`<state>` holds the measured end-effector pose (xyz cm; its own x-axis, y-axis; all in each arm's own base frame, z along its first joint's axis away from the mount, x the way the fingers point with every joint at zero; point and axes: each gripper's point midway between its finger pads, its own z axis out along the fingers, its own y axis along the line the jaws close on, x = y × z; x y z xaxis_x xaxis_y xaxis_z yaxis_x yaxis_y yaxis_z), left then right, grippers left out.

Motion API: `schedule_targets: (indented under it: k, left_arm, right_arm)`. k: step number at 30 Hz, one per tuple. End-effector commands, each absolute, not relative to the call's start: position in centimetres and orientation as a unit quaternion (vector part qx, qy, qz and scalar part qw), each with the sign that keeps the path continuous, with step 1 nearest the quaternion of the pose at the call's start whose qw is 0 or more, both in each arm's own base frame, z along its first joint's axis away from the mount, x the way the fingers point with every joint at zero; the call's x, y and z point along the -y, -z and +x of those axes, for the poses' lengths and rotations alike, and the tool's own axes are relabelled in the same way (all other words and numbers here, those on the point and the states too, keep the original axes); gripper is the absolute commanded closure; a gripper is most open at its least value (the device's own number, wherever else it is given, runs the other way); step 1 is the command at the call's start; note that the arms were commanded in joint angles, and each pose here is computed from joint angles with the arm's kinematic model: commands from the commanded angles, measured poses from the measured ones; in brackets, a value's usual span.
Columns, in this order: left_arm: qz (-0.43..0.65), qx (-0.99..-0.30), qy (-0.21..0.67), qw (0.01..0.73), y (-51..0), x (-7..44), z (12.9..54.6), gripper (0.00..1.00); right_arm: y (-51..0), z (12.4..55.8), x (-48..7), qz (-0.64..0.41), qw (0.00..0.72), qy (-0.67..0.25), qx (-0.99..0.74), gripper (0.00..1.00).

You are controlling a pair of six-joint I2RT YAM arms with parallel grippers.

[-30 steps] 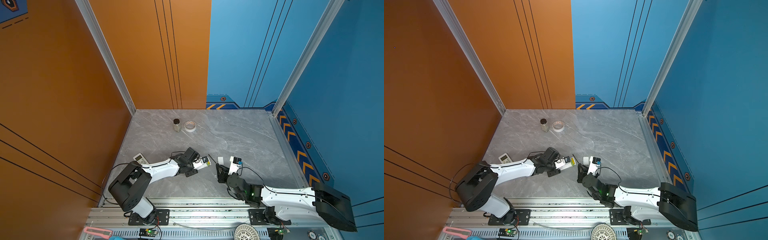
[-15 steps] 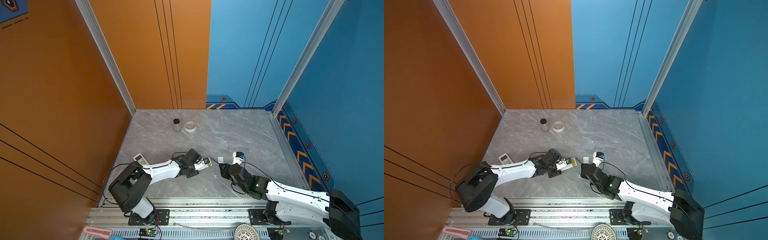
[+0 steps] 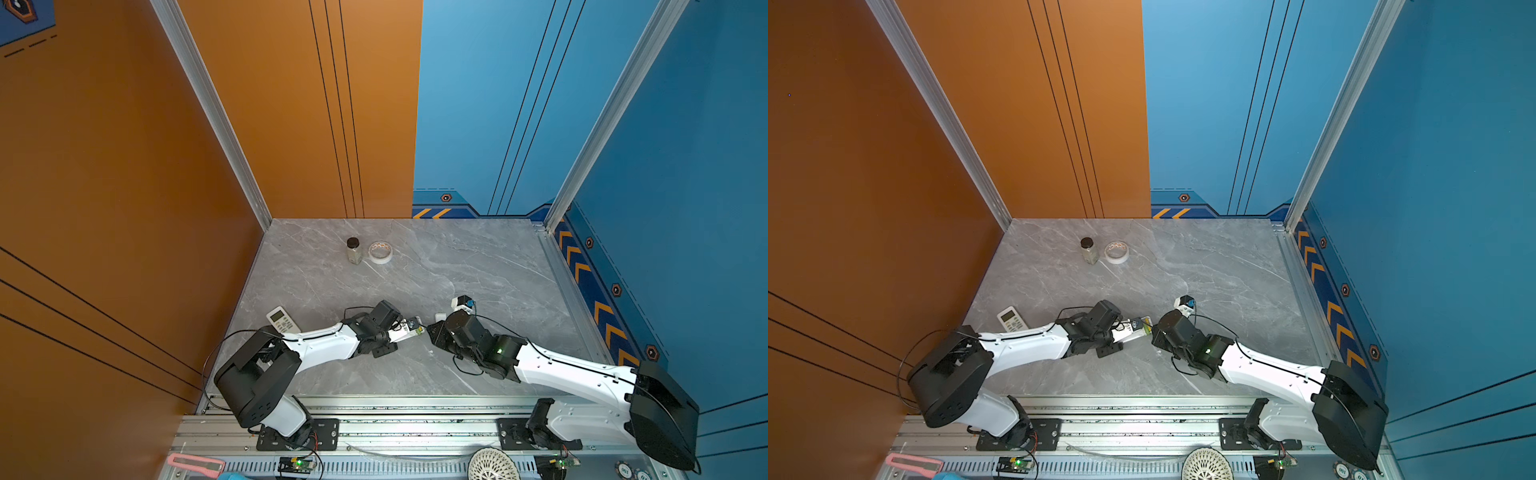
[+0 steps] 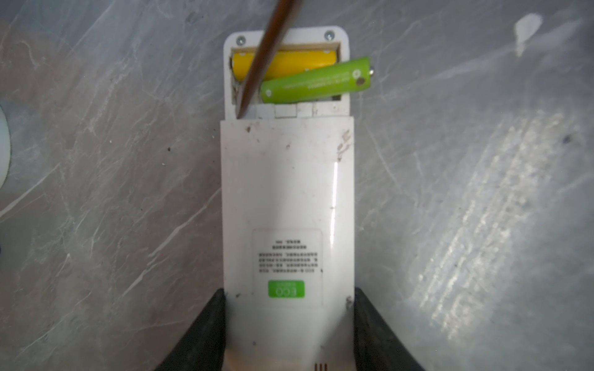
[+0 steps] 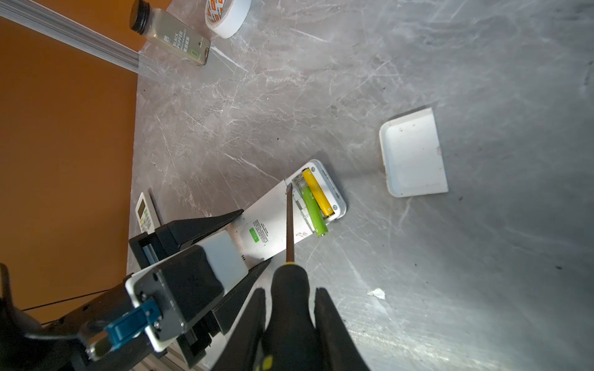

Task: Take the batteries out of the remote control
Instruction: 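Flick the green battery out onto the table with the screwdriver tip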

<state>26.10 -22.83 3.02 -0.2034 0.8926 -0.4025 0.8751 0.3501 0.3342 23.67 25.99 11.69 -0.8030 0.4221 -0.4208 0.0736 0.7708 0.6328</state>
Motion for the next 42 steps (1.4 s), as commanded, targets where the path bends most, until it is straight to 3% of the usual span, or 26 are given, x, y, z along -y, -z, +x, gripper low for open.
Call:
schedule_targets:
  k: [1, 17, 30, 42]
  left_arm:
    - [0.589, -0.782, -0.025, 0.2, -0.1, 20.6, 23.2, 0.89]
    - [0.588, -0.782, -0.027, 0.204, -0.1, 20.6, 23.2, 0.9]
    - [0.58, -0.782, -0.045, 0.225, -0.4, 20.7, 24.0, 0.9]
    - [0.578, -0.778, -0.062, 0.238, -0.5, 20.7, 24.2, 0.9]
  right_arm:
    - [-11.6, 23.9, -25.7, 0.146, 0.271, -0.293, -0.905, 1.0]
    - [-11.3, 24.0, -24.3, 0.16, 0.267, -0.273, -0.91, 1.0]
    - [-10.8, 22.6, -23.3, 0.154, 0.219, -0.229, -0.936, 1.0]
    - [-11.1, 24.2, -25.0, 0.125, 0.18, -0.207, -0.953, 1.0]
